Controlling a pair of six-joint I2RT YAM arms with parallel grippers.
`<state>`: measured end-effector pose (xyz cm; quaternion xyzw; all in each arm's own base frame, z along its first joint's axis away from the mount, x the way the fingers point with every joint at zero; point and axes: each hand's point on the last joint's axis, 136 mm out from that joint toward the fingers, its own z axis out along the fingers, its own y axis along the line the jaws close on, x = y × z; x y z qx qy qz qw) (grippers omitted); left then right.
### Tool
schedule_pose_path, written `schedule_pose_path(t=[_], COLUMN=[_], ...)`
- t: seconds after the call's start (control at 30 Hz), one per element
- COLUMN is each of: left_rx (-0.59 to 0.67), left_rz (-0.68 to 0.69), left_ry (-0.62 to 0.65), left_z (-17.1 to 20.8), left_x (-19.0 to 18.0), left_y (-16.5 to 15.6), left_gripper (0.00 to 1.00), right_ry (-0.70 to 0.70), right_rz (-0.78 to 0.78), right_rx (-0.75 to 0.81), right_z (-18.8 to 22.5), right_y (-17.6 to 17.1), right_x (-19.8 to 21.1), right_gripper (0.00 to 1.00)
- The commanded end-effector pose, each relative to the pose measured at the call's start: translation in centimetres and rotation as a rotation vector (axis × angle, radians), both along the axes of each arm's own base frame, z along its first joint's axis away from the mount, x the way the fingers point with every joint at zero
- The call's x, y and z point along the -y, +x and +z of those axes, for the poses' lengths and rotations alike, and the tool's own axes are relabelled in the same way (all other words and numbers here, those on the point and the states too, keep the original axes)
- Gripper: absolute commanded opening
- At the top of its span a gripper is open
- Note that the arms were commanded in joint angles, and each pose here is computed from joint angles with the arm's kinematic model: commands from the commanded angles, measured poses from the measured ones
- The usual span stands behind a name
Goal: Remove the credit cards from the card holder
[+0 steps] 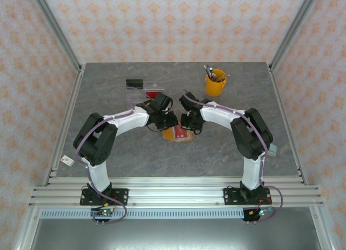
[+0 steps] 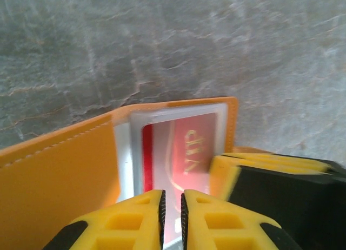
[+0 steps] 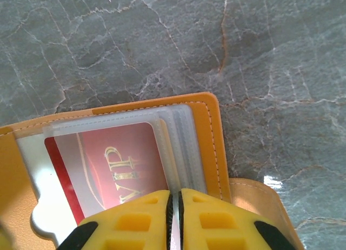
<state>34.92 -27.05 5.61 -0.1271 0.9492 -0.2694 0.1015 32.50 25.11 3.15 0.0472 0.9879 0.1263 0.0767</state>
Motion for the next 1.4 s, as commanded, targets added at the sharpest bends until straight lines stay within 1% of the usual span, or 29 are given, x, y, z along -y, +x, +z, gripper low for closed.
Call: schedule_pose_path(t=[0.0, 0.1, 0.3, 0.6, 0.9, 1.07, 1.37], left_rx=[-0.003, 0.006, 0.025, 0.047, 0.04, 0.024, 0.006], left_rz=[0.013, 0.005, -0.011, 0.002, -0.019, -0.021, -0.035], left_ry=[0.043, 0.014, -0.069, -0.191, -0.207, -0.183, -0.204], left_z=[-1.6, -2.1, -2.4, -2.0, -2.3, -2.9, -3.1], left_x=[-1.5, -1.8, -1.0, -0.3, 0.1, -0.2, 0.3], left_y=[-0.2, -0.3, -0.2, 0.6, 0.6, 0.4, 0.2], left_gripper=[0.19, 0.19, 0.17, 0.17, 0.16, 0.17, 0.17], right_ry=[-0.03, -0.029, -0.029, -0.025, -0.019, -0.017, 0.001], right_rz=[-0.004, -0.006, -0.009, -0.014, -0.013, -0.013, -0.004], right_rx=[-0.043, -0.044, -0.059, -0.067, -0.074, -0.078, -0.087], right_z=[-1.4, -1.4, -1.8, -2.0, -2.2, -2.3, -2.6], right_y=[-1.1, -1.1, -1.3, -1.3, -1.3, -1.4, -1.4], right_x=[1.1, 1.2, 1.2, 1.2, 1.0, 1.0, 0.6], right_gripper=[0.13, 0.13, 0.11, 0.11, 0.11, 0.11, 0.1])
